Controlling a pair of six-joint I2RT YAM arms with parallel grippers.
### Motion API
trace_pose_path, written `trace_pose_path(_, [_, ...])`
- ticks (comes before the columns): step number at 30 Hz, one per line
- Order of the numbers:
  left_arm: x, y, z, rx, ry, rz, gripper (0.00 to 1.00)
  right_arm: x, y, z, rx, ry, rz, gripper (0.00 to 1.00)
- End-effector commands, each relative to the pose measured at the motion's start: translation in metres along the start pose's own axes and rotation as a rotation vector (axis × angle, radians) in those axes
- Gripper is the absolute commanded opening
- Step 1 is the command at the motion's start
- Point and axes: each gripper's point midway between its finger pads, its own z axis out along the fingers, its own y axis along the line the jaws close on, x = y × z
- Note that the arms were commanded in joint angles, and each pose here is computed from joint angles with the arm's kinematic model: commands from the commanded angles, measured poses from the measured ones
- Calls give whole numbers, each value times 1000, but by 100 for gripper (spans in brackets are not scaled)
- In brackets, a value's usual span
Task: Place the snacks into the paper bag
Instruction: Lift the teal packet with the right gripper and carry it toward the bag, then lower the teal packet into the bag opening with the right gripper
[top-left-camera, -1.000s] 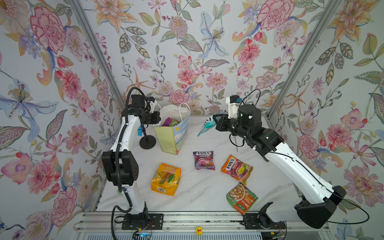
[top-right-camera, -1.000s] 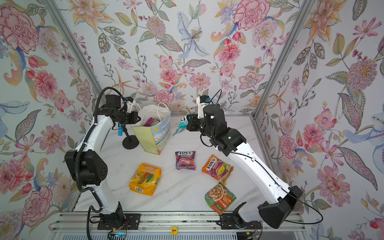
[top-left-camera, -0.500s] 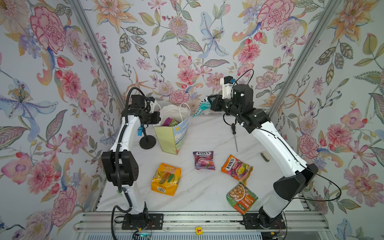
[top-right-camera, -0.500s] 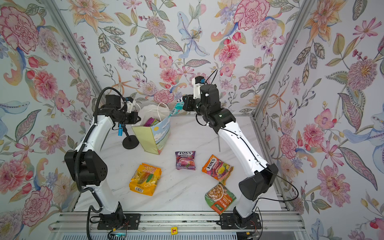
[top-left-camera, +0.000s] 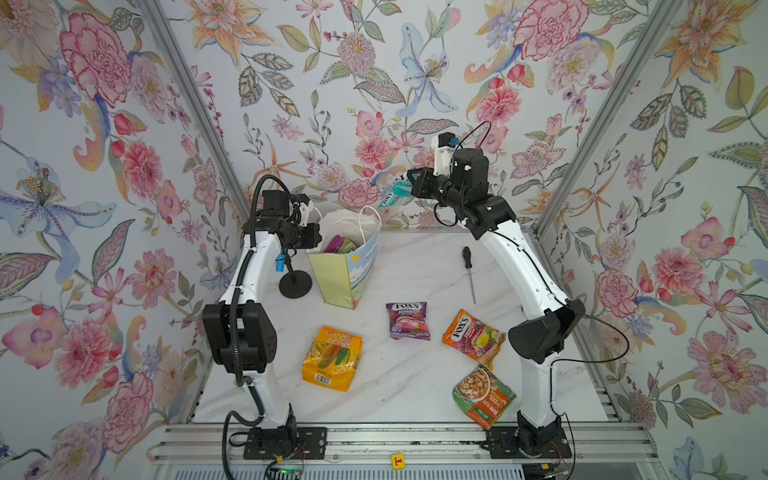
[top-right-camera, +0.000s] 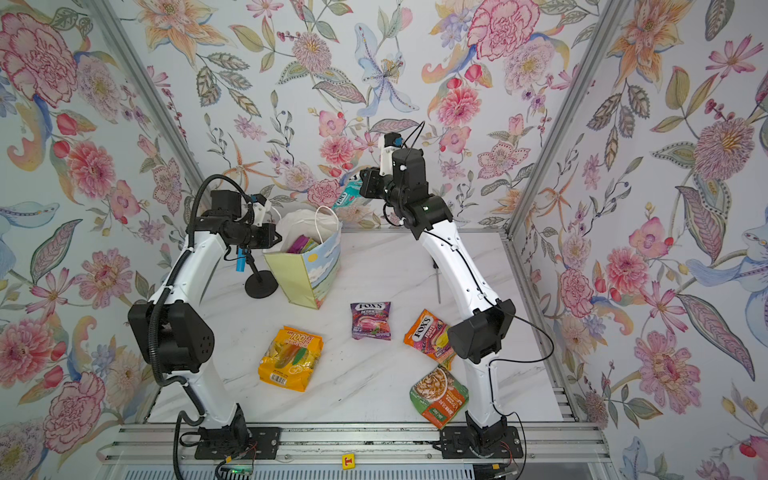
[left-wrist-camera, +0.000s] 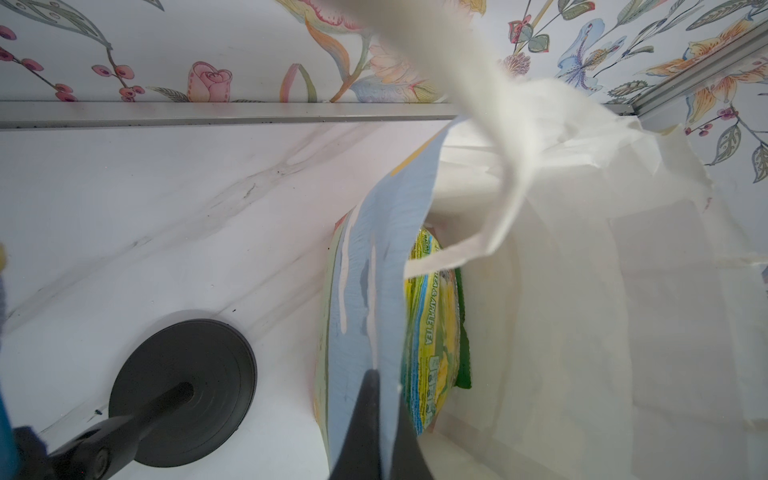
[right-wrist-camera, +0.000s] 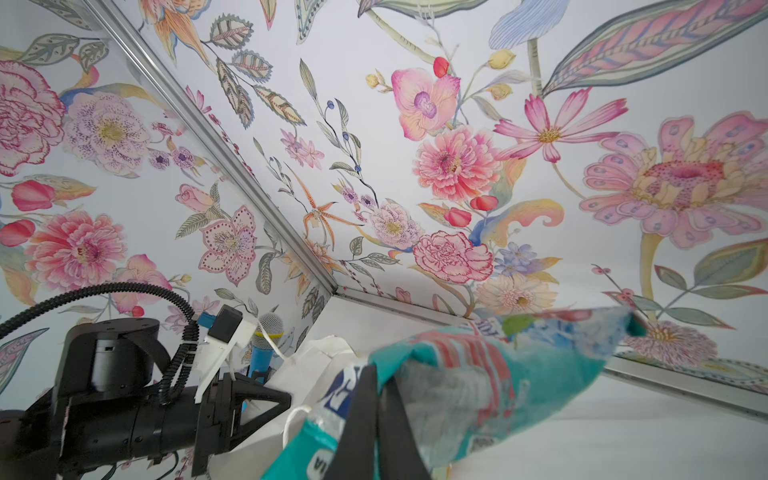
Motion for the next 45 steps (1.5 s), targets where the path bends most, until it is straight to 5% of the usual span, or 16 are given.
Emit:
trace_pose_path(1, [-6, -2, -16, 7, -36, -6, 2, -13, 3, 12, -47, -53, 11, 0])
trace_pose_path(22, [-5, -4, -14, 12, -32, -5, 2, -28, 90, 18, -347, -198, 56, 0])
trace_pose_path(45, [-5, -4, -16, 11, -37, -1, 2, 42, 166, 9, -567, 75, 139, 0])
